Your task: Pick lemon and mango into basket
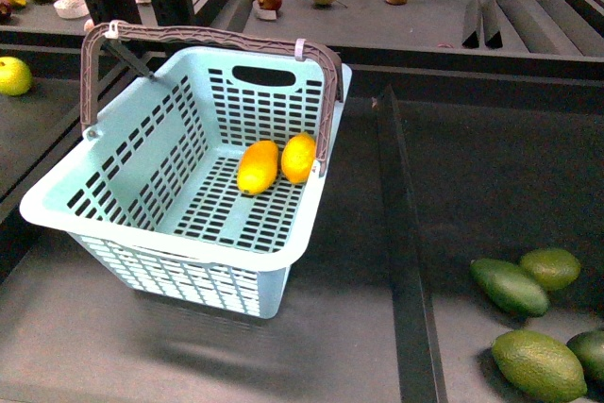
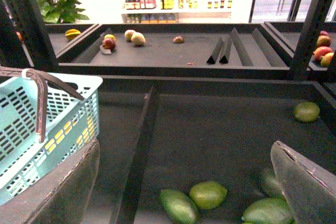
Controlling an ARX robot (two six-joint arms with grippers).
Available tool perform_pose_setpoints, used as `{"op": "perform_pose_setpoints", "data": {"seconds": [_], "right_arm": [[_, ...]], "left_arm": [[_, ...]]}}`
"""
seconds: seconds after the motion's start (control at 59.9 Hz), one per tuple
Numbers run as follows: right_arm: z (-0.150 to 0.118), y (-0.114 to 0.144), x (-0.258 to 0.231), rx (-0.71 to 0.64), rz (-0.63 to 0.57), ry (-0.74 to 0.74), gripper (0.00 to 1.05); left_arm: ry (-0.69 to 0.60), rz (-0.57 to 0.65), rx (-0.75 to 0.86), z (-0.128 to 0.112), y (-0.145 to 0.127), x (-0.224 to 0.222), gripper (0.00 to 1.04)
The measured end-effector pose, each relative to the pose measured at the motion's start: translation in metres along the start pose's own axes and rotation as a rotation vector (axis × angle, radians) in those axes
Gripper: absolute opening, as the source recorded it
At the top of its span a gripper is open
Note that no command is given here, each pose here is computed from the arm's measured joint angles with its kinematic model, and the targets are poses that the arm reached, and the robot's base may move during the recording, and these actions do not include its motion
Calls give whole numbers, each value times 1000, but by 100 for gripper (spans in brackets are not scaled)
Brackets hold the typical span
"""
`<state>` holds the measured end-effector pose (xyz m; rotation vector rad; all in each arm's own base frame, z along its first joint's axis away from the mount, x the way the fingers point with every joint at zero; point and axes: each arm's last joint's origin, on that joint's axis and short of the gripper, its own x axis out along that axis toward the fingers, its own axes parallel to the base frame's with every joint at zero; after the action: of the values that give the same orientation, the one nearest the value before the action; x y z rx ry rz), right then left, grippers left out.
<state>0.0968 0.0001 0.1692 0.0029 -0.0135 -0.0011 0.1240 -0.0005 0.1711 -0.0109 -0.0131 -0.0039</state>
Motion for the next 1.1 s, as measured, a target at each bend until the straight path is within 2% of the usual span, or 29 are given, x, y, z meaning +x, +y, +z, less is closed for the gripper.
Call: {"op": "perform_pose_setpoints", "data": {"seconds": [0.584,0.651,1.052,1.102], "right_arm": [[0,0,0,0,0,0,96],[0,0,0,0,0,0,96],[0,0,0,0,0,0,96],[0,0,0,0,0,0,96]], "left_arm": [[-3,0,0,0,0,-16,3],[31,0,0,-4,0,-22,3],[2,0,0,-2,0,-27,4],[2,0,0,-2,0,-27,13]]}}
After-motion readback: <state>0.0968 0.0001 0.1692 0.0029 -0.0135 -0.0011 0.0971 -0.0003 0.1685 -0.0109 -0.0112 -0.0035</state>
